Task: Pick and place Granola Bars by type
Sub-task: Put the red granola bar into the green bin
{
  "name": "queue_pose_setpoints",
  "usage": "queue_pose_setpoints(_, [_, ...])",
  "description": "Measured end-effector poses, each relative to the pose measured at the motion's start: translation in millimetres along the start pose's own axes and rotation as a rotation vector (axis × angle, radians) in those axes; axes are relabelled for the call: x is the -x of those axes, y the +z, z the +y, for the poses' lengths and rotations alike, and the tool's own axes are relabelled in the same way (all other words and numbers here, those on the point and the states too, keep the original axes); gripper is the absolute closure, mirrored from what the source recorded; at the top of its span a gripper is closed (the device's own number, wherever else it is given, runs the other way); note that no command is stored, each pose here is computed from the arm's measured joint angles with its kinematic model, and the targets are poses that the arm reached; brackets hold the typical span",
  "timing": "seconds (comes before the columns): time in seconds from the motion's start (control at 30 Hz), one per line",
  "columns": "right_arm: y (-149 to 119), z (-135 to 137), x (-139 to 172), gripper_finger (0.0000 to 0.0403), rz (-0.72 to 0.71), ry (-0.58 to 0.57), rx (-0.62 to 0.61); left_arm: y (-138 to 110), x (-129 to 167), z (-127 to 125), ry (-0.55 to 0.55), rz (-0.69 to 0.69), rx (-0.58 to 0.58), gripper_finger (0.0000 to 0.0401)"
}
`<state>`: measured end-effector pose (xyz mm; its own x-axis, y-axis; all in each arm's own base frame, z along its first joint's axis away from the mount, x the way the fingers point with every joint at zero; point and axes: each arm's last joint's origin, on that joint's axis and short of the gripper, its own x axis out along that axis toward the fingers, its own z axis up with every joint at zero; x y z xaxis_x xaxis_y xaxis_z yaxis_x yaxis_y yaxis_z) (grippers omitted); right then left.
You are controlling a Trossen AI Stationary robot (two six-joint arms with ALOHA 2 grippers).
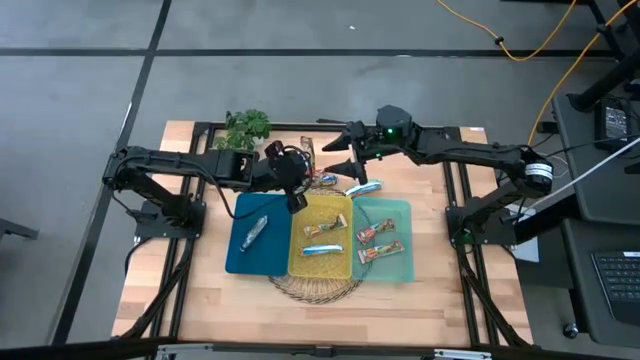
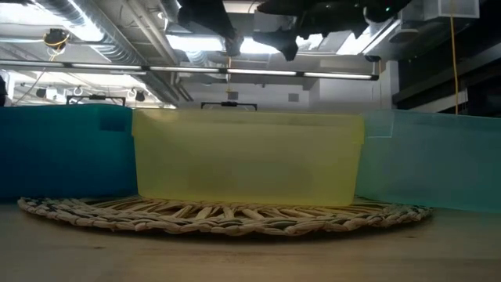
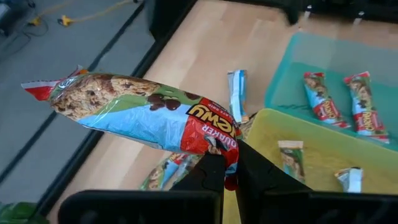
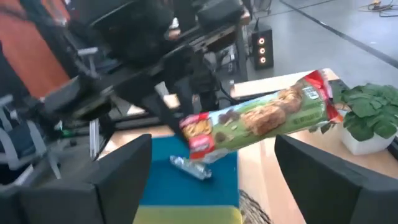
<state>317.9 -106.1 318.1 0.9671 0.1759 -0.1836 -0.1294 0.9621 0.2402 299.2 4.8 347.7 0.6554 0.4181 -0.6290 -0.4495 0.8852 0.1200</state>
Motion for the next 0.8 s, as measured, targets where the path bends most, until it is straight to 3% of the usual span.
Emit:
queue_pose_setpoints(0.47, [10.2, -34.7, 15.0, 0.0069, -0.12, -0.092, -0.139, -2.6, 7.5, -9.7, 0.137, -0.049, -0.062, 0.0393])
queue_pose_setpoints(0.67, [11.1, -35.5, 14.6, 0.0069, -0.13, -0.053, -0.155, -1.5, 8.3, -9.1, 0.165, -0.059, -0.08, 0.0393])
queue_pose_setpoints(0.8, [8.0, -39.5, 6.8, 0.0069, -0.136, 0.035, -0.206, 7.7, 15.2, -7.4, 0.18, -0.092, -0.1, 0.0393])
